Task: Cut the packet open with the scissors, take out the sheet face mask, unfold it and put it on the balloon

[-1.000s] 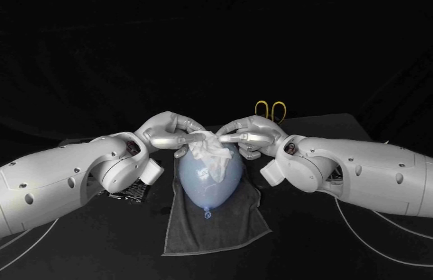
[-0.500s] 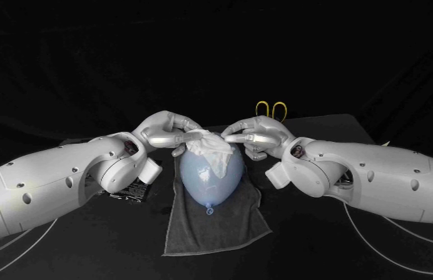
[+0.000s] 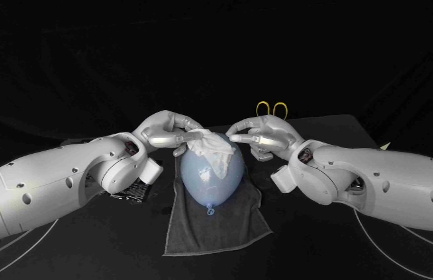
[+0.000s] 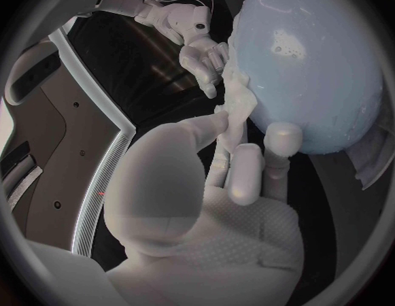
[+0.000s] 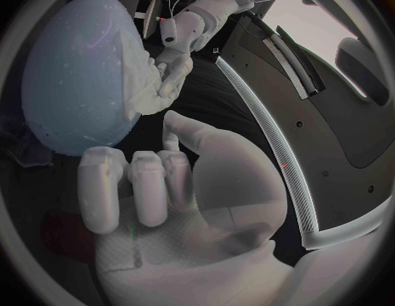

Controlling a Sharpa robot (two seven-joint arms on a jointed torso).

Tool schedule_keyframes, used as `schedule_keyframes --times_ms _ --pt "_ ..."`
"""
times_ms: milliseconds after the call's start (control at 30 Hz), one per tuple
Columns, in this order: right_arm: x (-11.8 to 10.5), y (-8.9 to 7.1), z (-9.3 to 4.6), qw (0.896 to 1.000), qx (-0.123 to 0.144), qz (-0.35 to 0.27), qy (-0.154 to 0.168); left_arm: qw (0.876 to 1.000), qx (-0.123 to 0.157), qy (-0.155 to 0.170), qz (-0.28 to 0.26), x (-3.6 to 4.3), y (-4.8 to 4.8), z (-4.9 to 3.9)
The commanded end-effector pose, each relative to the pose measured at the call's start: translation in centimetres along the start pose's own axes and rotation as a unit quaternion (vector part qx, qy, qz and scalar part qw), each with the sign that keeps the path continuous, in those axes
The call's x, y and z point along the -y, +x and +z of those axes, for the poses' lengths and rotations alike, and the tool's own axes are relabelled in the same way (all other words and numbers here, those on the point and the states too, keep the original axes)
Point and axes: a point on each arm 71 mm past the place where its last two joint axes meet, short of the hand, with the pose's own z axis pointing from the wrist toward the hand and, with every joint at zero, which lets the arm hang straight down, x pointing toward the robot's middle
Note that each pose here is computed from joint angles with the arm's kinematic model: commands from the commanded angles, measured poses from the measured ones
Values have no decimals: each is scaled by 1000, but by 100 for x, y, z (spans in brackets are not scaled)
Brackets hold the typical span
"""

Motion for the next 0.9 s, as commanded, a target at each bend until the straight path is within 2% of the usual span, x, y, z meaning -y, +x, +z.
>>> schedule_keyframes --times_ms 33,200,500,800,900 --pt "-38 1 -43 1000 5 -9 -19 1000 -3 25 -5 47 21 1" --pt "11 27 -104 1000 -3 8 -1 999 -4 36 -1 59 36 3" --pt "156 168 -221 998 -20 37 46 999 7 51 9 42 58 -13" --pt "254 292 -310 993 -20 70 93 998 -6 62 28 13 138 -38" --pt "268 337 -331 992 -24 77 99 997 -11 64 33 6 163 -46"
